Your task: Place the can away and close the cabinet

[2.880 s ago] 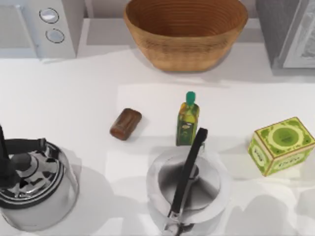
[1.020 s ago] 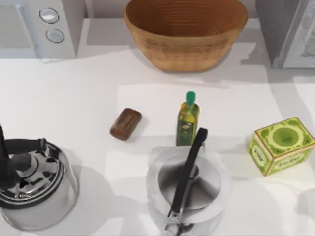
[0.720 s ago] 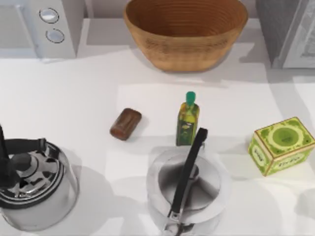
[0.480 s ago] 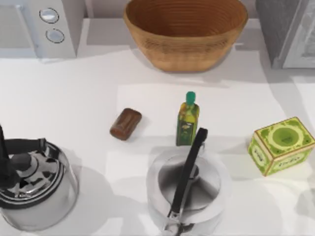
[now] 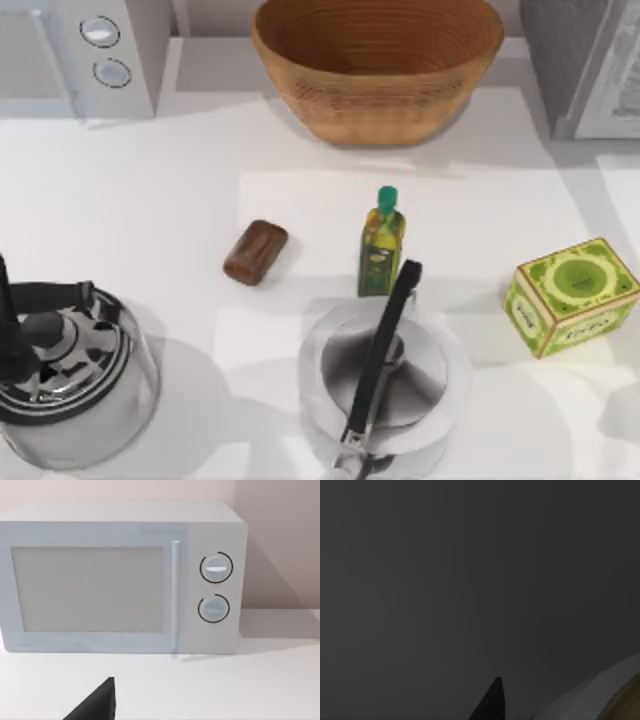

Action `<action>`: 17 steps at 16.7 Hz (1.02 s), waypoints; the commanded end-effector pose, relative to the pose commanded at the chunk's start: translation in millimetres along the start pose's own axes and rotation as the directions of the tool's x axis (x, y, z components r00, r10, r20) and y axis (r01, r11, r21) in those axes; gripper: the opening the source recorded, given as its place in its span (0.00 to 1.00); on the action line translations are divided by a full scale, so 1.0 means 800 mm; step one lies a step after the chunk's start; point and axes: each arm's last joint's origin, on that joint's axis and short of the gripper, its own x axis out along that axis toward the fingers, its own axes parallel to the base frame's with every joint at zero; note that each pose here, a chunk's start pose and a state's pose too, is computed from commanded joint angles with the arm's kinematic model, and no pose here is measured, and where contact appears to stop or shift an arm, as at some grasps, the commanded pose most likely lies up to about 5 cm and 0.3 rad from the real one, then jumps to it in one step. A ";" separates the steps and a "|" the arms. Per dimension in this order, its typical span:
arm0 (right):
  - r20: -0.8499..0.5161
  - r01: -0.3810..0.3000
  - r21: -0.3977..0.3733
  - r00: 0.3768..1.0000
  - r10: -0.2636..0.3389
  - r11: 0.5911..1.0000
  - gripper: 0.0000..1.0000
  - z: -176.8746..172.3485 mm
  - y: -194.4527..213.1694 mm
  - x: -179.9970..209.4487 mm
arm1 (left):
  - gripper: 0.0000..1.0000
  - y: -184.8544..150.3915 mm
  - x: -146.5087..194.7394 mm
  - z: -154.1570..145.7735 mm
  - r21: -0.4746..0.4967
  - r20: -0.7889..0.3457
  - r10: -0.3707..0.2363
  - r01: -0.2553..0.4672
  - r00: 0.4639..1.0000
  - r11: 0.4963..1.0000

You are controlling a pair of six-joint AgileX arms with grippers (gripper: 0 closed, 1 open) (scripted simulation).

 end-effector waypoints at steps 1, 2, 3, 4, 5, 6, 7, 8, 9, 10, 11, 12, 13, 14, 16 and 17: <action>-0.001 0.000 0.002 1.000 0.000 1.000 0.00 -0.003 -0.001 0.009 | 1.00 0.000 0.000 0.000 0.000 0.000 0.000 0.000 1.000 1.000; -0.003 0.001 0.004 1.000 -0.001 1.000 0.00 -0.007 -0.003 0.017 | 1.00 0.000 0.000 0.000 0.000 0.000 0.000 0.000 1.000 1.000; -0.007 0.002 0.005 1.000 -0.002 1.000 0.00 -0.010 -0.004 0.024 | 1.00 0.000 0.000 0.000 0.000 0.000 0.000 0.000 1.000 1.000; -0.010 0.003 0.005 1.000 -0.003 1.000 0.00 -0.013 -0.005 0.028 | 1.00 0.000 0.000 0.000 0.000 0.000 0.000 0.000 1.000 1.000; -0.012 0.004 0.005 1.000 -0.004 1.000 0.00 -0.014 -0.005 0.031 | 1.00 0.000 0.000 0.000 0.000 0.000 0.000 0.000 1.000 1.000; -0.012 0.004 0.005 1.000 -0.004 1.000 0.00 -0.014 -0.005 0.031 | 1.00 0.000 0.000 0.000 0.000 0.000 0.000 0.000 1.000 1.000; -0.012 0.004 0.005 1.000 -0.004 1.000 0.00 -0.014 -0.005 0.031 | 1.00 0.000 0.000 0.000 0.000 0.000 0.000 0.000 1.000 1.000; -0.012 0.004 0.005 1.000 -0.004 1.000 0.00 -0.014 -0.005 0.031 | 1.00 0.000 0.000 0.000 0.000 0.000 0.000 0.000 1.000 1.000; -0.012 0.004 0.005 1.000 -0.004 1.000 0.00 -0.014 -0.005 0.031 | 1.00 0.000 0.000 0.000 0.000 0.000 0.000 0.000 1.000 1.000; -0.012 0.004 0.005 1.000 -0.004 1.000 0.08 -0.014 -0.005 0.031 | 1.00 0.000 0.000 0.000 0.000 0.000 0.000 0.000 1.000 1.000; -0.012 0.004 0.005 1.000 -0.004 1.000 0.15 -0.014 -0.005 0.031 | 1.00 0.000 0.000 0.000 0.000 0.000 0.000 0.000 1.000 1.000; -0.012 0.004 0.005 1.000 -0.004 1.000 0.23 -0.014 -0.005 0.031 | 1.00 0.000 0.000 0.000 0.000 0.000 0.000 0.000 1.000 1.000; -0.012 0.004 0.005 1.000 -0.004 1.000 0.30 -0.014 -0.005 0.031 | 1.00 0.000 0.000 0.000 0.000 0.000 0.000 0.000 1.000 1.000; -0.012 0.004 0.005 1.000 -0.004 1.000 0.38 -0.014 -0.005 0.031 | 1.00 0.000 0.000 0.000 0.000 0.000 0.000 0.000 1.000 1.000; -0.012 0.004 0.005 1.000 -0.004 1.000 0.53 -0.014 -0.005 0.031 | 1.00 0.000 0.000 0.000 0.000 0.000 0.000 0.000 1.000 1.000; -0.012 0.004 0.005 1.000 -0.004 1.000 0.60 -0.014 -0.005 0.031 | 1.00 0.000 0.000 0.000 0.000 0.000 0.000 0.000 1.000 1.000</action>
